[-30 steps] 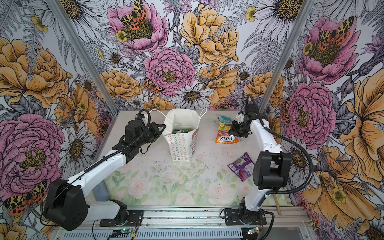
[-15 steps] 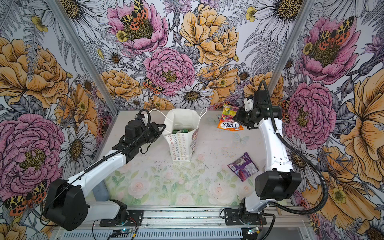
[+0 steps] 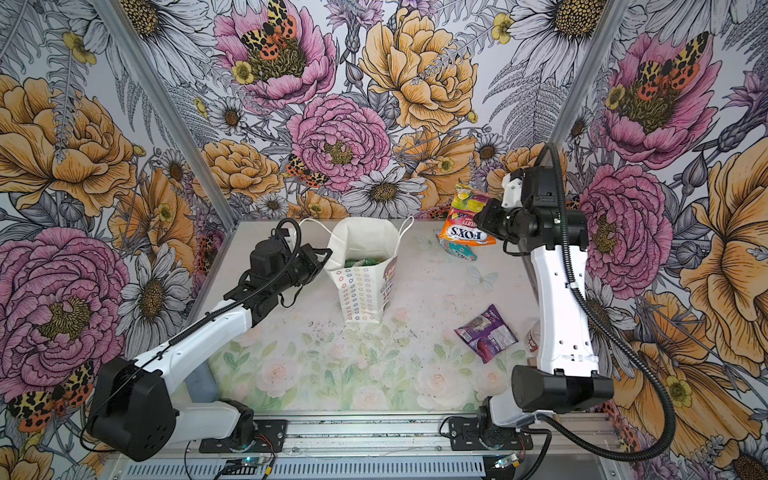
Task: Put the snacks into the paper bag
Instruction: 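Lift the orange Fox's packet with the right gripper off the table, then swing the held orange packet over the bag opening beside the left gripper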
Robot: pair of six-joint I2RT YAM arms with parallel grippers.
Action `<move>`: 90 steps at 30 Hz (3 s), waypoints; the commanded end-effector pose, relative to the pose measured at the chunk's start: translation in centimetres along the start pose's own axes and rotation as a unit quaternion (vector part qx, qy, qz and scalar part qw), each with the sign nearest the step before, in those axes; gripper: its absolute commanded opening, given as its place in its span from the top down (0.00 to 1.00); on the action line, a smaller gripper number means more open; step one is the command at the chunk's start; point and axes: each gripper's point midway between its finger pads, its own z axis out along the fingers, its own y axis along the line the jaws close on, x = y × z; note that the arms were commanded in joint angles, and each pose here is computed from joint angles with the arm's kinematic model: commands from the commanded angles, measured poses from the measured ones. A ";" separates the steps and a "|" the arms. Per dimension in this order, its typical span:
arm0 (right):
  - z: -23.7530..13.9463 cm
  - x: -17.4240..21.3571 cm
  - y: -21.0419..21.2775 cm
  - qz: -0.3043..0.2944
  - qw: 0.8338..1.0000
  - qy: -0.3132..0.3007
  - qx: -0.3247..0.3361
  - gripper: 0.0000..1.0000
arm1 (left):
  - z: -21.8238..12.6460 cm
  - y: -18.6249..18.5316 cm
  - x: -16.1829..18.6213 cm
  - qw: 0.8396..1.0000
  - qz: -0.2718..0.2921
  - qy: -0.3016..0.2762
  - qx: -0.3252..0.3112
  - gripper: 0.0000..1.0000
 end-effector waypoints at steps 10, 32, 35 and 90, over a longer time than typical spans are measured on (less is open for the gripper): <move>-8.6 -2.6 7.9 -0.037 0.989 -0.116 -0.084 1.00 | -0.6 -0.8 -0.6 1.000 -0.001 -0.013 0.013 1.00; -6.4 -0.9 15.5 -0.070 0.986 -0.123 -0.092 1.00 | -0.9 -1.0 -0.6 1.000 0.001 -0.017 0.012 1.00; -5.4 -0.6 16.7 -0.073 0.986 -0.120 -0.092 1.00 | -0.9 -0.9 -0.6 1.000 0.001 -0.018 0.012 1.00; 11.1 10.0 17.9 -0.140 0.985 0.008 0.100 1.00 | -0.4 -1.5 -0.2 1.000 0.000 -0.008 0.023 1.00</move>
